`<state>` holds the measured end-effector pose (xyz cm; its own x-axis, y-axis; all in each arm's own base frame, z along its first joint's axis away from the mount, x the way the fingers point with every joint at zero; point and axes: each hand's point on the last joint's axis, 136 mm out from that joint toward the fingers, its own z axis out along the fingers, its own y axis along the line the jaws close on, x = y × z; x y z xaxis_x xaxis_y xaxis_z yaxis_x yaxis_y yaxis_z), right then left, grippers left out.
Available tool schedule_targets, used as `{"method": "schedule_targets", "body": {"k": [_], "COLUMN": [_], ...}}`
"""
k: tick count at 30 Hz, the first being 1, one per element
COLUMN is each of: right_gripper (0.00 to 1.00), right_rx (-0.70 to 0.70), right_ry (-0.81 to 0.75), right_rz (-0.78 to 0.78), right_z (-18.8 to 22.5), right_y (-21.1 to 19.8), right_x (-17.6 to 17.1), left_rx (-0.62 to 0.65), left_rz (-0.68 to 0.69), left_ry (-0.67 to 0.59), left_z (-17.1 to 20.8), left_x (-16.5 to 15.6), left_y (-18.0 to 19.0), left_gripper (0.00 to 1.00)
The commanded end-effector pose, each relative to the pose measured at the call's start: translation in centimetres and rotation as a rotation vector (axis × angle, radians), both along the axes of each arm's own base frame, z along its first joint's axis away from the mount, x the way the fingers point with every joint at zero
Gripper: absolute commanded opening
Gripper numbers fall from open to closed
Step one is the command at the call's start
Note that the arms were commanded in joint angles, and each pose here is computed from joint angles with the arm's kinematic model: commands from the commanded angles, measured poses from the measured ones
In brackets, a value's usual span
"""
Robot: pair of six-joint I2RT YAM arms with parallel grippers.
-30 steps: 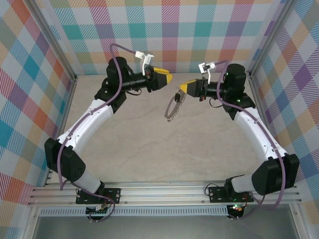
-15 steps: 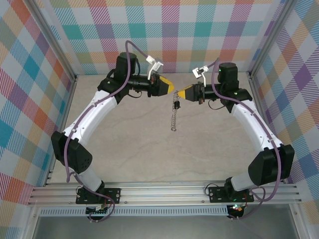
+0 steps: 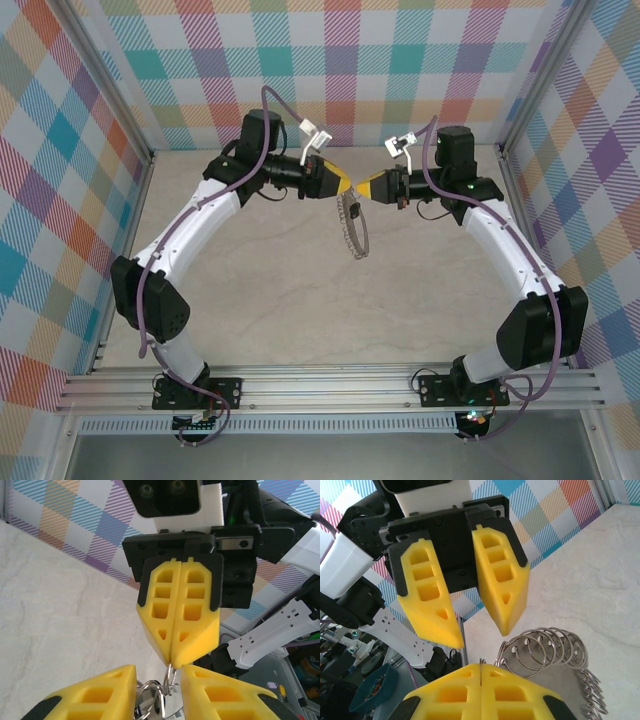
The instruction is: Put the keys on the keyring
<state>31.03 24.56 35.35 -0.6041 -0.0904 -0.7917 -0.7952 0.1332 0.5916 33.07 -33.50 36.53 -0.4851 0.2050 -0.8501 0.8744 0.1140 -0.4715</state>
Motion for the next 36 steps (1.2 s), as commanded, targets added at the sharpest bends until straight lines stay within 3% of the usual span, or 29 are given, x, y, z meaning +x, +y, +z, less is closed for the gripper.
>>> {"method": "schedule_targets", "body": {"k": [1, 11, 19, 26, 36], "right_gripper": [0.0, 0.0, 0.0, 0.0, 0.0], "right_rx": [0.033, 0.033, 0.029, 0.027, 0.029], "right_ry": [-0.053, -0.051, -0.042, -0.038, -0.037], "right_rz": [0.029, 0.024, 0.017, 0.006, 0.004], "right_z": [1.5, 1.4, 0.8, 0.5, 0.4], "right_y": [-0.1, -0.1, -0.1, 0.0, 0.0], "right_x": [0.0, 0.1, 0.3, 0.7, 0.8], "left_rx": [-0.02, -0.011, -0.022, -0.052, -0.032], "left_rz": [-0.041, -0.011, 0.063, 0.02, -0.023], "left_ry": [-0.024, -0.051, -0.119, -0.11, -0.072], "left_z": [1.0, 1.3, 3.2, 4.1, 2.3], "left_x": [-0.7, -0.5, -0.2, -1.3, -1.7], "left_y": [-0.3, -0.4, 1.3, 0.8, -0.9], "left_gripper": [0.29, 0.29, 0.36, 0.36, 0.35]}}
